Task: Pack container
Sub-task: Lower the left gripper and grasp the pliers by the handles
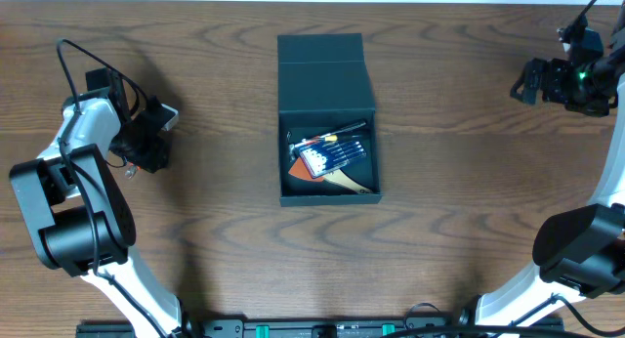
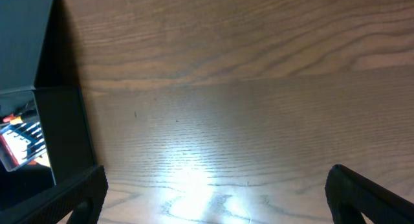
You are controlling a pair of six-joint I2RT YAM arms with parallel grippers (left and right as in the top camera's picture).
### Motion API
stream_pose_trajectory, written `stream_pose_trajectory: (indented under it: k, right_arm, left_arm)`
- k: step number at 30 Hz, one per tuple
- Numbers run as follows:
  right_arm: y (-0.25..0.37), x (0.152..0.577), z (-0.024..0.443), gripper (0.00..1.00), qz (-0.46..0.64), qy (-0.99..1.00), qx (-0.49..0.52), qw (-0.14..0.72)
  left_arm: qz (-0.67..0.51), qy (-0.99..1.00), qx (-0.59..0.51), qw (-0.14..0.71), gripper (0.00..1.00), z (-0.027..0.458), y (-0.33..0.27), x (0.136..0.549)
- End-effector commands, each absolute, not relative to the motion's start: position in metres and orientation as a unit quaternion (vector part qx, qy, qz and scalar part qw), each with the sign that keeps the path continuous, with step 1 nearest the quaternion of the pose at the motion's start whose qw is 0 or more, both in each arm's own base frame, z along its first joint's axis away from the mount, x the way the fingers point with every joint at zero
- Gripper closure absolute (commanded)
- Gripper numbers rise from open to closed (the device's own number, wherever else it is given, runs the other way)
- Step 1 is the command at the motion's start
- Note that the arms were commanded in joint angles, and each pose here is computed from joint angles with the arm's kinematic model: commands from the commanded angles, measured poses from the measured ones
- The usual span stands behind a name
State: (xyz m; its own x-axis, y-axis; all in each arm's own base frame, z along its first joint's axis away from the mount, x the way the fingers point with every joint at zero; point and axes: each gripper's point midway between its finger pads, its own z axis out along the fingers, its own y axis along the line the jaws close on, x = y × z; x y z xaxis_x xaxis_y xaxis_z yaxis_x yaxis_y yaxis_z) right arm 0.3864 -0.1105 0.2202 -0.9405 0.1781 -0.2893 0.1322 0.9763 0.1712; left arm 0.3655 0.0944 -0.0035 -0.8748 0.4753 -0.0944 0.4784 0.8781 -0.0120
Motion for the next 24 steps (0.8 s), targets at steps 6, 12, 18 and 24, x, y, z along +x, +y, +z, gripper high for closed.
stream_pose_trajectory:
  k: [6,12,18,24]
  right_arm:
    - [-0.1102,0.3862,0.2180,0.01,0.079,0.982,0.089,0.149]
    - [-0.1101,0.3859,0.2179,0.01,0.080,0.982,0.089,0.149]
    - [-0.1096,0.3847,0.2175,0.01,0.080,0.982,0.089,0.146]
    - [-0.1096,0.3846,0.2175,0.01,0.080,0.982,0.089,0.146]
  left_arm:
    - [-0.041,0.967,0.250,0.020,0.72,-0.0221,0.0897,0.3549]
    - [-0.041,0.967,0.250,0.020,0.81,-0.0221,0.0897,0.3548]
    - [-0.041,0.967,0.249,0.020,0.93,-0.0221,0.0897,0.3547]
    - [-0.043,0.968,0.248,0.018,0.94,-0.0221,0.0894,0.3537]
